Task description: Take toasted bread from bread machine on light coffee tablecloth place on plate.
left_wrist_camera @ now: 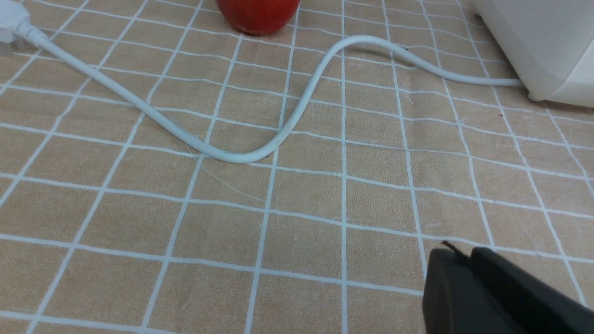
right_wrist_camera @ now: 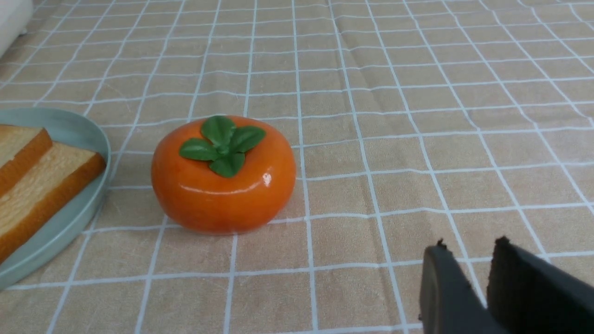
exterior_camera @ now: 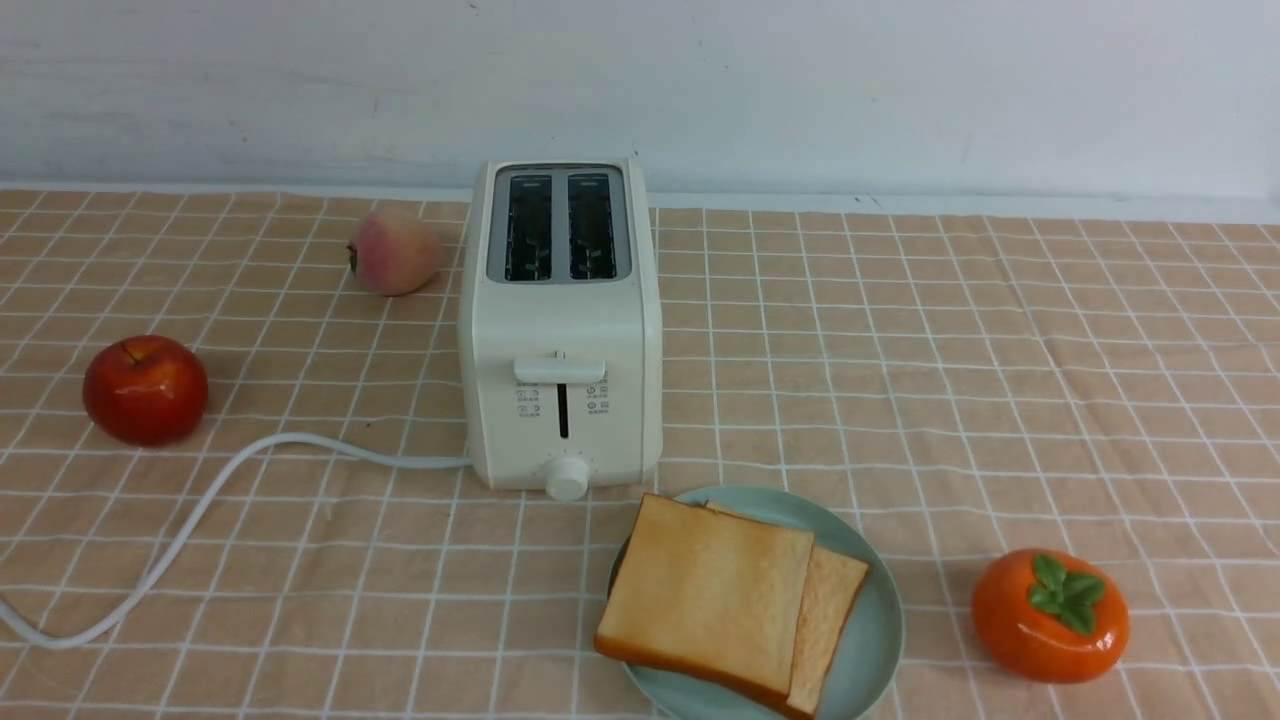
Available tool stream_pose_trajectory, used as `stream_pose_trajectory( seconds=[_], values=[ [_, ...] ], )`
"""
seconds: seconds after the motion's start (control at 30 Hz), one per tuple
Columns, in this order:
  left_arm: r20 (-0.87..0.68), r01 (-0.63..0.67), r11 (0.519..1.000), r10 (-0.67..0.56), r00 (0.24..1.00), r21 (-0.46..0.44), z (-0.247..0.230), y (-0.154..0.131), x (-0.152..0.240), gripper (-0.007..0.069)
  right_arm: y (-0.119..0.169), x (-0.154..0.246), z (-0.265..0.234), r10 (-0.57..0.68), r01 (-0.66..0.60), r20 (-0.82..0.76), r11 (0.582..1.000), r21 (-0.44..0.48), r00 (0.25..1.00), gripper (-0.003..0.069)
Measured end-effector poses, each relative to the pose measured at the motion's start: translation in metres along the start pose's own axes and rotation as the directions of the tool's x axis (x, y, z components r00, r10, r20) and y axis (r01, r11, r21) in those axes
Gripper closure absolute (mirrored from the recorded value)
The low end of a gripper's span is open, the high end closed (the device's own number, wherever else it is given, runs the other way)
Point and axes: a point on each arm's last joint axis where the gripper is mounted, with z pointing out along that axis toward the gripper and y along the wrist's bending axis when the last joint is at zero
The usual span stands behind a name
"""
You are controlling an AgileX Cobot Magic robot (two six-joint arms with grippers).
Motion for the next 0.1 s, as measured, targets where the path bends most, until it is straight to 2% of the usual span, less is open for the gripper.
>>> stream_pose_trajectory(
  seconds=[0.1],
  values=[
    [0.000, 0.000, 1.000, 0.000, 1.000, 0.000, 0.0000, 0.0000, 0.0000, 0.0587, 0.0000, 0.0000, 0.0000, 0.000, 0.000, 0.000, 1.000, 0.000, 1.000, 0.0493]
  ],
)
